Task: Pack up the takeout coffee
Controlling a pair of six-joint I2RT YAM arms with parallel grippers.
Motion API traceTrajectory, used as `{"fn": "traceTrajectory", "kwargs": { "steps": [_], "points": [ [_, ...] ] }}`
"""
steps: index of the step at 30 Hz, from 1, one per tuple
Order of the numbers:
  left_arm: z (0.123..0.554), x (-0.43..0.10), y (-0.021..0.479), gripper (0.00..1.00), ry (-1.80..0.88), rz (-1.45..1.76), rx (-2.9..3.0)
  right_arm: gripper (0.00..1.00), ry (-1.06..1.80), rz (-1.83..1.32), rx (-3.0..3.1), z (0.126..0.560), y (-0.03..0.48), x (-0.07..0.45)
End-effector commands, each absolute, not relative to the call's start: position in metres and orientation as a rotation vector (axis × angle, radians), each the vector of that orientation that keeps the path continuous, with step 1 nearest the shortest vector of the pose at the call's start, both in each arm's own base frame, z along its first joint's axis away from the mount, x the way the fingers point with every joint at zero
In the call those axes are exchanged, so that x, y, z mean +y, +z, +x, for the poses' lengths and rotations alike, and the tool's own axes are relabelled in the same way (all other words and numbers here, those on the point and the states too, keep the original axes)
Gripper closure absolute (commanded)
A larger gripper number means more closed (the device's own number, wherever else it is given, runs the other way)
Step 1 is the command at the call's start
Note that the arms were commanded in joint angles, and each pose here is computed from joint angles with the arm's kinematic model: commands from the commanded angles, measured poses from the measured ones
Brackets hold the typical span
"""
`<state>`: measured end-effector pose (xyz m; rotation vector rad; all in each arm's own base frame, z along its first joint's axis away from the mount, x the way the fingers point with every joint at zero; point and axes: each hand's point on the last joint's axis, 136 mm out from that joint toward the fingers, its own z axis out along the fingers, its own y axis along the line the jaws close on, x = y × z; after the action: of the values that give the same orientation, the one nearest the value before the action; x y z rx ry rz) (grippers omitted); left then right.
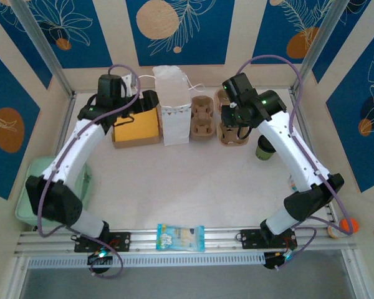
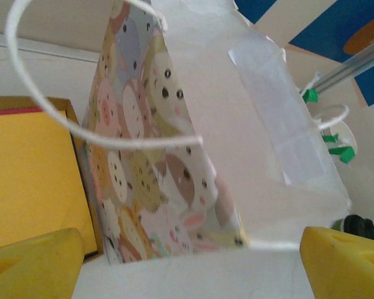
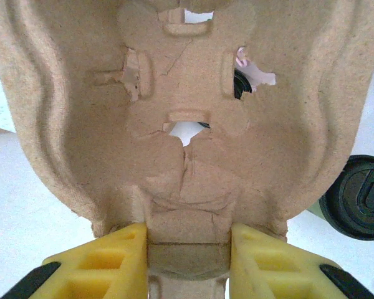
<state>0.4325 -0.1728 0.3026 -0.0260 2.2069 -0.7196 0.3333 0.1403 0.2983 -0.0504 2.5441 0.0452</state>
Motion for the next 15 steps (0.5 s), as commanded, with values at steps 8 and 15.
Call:
{"fn": "traceTrajectory", "kwargs": {
  "steps": [8, 15],
  "points": [
    [0.476, -0.188, 0.281, 0.39, -0.544, 0.012, 2.328, 0.68, 0.081, -0.077, 2.503, 0.318, 0.318, 0.140],
    [0.473, -0.201, 0.282, 0.76, -0.479, 0.059, 2.345, 0.68, 0.095, -0.083, 2.488, 0.312, 0.319, 0.140]
  ]
}}
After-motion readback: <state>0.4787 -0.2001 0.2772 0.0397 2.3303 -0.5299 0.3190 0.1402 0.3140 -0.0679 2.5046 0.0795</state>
